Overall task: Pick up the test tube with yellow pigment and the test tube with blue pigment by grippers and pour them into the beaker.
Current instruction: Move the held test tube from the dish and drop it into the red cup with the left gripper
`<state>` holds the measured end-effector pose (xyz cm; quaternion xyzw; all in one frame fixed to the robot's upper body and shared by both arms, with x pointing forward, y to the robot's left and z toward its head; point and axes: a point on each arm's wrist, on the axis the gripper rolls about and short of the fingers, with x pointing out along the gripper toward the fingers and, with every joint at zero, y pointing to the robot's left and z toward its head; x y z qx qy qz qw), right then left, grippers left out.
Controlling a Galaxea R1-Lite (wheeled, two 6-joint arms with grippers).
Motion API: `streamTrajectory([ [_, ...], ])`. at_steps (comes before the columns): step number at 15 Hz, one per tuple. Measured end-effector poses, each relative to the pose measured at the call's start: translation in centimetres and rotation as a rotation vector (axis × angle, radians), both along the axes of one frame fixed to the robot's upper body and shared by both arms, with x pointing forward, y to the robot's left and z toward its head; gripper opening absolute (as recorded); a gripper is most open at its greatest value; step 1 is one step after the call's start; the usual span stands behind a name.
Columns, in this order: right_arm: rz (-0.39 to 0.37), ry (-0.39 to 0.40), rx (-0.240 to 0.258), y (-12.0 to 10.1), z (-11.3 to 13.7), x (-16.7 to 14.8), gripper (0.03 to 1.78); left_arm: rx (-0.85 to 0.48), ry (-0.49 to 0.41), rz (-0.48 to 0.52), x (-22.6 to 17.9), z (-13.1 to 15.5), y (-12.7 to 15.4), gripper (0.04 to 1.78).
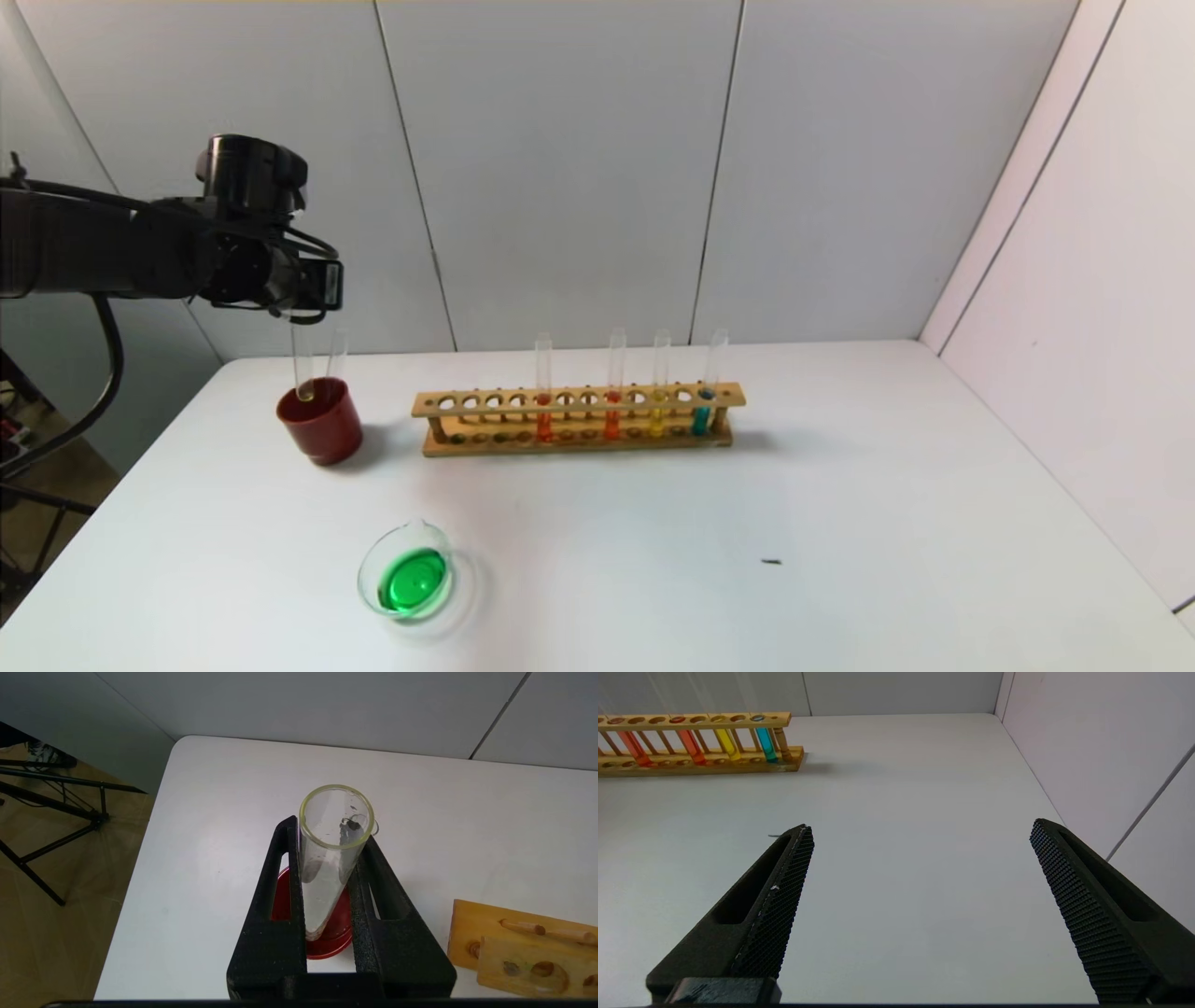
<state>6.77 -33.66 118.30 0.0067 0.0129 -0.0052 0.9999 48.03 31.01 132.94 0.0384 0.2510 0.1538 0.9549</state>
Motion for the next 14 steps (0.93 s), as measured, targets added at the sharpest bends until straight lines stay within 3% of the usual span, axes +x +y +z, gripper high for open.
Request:
streamTrajectory([
  [14, 0.0, 0.0, 0.0, 0.0, 0.0, 0.0, 1.7, 0.001, 0.054, 0.008, 0.0, -5.7, 0.6, 0.32],
])
